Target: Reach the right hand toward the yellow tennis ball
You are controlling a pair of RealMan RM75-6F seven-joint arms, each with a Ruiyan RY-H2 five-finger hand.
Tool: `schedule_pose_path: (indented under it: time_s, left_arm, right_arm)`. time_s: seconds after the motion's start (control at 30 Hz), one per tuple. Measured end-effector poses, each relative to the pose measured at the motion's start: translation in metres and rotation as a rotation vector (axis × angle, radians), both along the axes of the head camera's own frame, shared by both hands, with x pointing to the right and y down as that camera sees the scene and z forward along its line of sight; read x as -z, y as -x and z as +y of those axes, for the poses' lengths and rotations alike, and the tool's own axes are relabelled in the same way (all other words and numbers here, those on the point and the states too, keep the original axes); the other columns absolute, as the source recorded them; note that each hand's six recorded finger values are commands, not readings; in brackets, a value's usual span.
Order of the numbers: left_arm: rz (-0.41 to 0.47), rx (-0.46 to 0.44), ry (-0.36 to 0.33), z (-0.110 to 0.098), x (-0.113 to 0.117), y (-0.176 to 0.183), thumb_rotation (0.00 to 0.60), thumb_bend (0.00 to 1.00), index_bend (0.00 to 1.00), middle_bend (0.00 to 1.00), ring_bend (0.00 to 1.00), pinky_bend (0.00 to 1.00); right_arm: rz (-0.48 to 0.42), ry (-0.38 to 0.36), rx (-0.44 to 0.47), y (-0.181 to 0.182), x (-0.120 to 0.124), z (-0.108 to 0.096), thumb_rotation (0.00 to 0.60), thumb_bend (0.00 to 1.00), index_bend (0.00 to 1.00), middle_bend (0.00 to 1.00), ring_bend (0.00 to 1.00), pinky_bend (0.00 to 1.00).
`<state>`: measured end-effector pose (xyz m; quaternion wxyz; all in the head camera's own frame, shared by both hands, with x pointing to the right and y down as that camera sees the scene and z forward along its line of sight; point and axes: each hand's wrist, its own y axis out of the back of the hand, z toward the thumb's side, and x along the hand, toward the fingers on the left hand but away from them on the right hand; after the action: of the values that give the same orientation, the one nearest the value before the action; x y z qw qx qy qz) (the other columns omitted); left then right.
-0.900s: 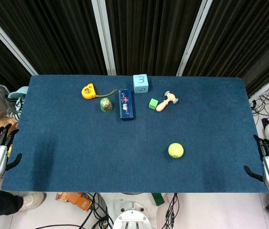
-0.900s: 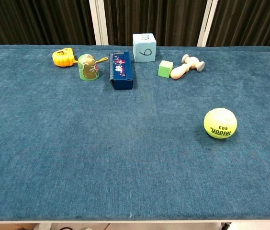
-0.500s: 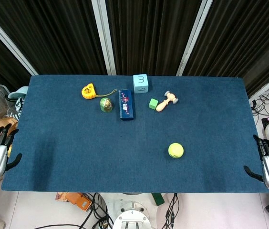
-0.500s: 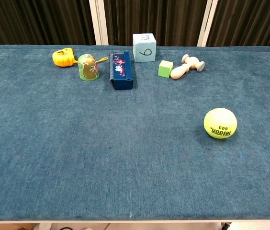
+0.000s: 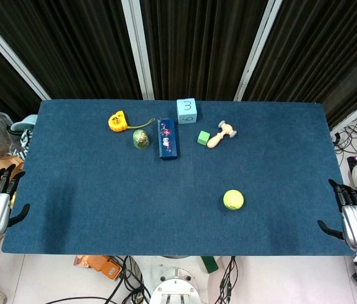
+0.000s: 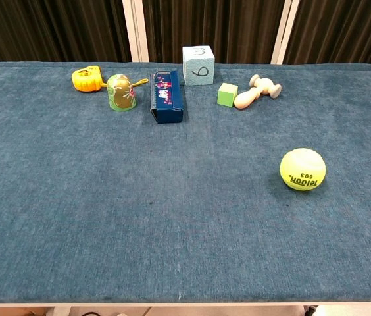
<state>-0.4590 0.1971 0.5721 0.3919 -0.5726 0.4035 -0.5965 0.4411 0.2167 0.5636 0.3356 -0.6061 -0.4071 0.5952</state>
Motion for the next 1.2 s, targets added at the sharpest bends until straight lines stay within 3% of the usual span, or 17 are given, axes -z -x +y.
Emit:
schedule_pose_path:
  time_s: [0.23,0.4,0.67,0.97,1.2]
  left_arm:
    - [-0.003,-0.002,-0.003,0.000,0.000,0.001,0.600,0.27,0.14,0.00,0.00,0.12]
    - [-0.004,0.004,-0.005,-0.002,0.001,0.003,0.600,0.27,0.14,0.00,0.00,0.12]
    - [-0.007,0.000,-0.003,-0.002,0.000,0.003,0.600,0.27,0.14,0.00,0.00,0.12]
    - [-0.010,-0.003,-0.002,-0.002,0.000,0.003,0.600,0.27,0.14,0.00,0.00,0.12]
    - [-0.010,0.006,-0.006,-0.003,0.000,0.005,0.600,0.27,0.14,0.00,0.00,0.12]
  right_arm:
    - [-0.072,0.134,0.125,0.038,-0.038,-0.014,0.600,0.30,0.03,0.21,0.18,0.19]
    - [-0.108,0.240,0.256,0.082,-0.067,-0.034,0.600,0.30,0.03,0.21,0.18,0.19]
    - [-0.134,0.296,0.388,0.147,-0.092,-0.070,0.600,0.30,0.05,0.21,0.17,0.19]
    - [-0.179,0.375,0.452,0.187,-0.112,-0.067,0.600,0.30,0.06,0.21,0.18,0.19]
    - [-0.136,0.389,0.454,0.182,-0.123,-0.065,0.600,0.30,0.13,0.22,0.23,0.27]
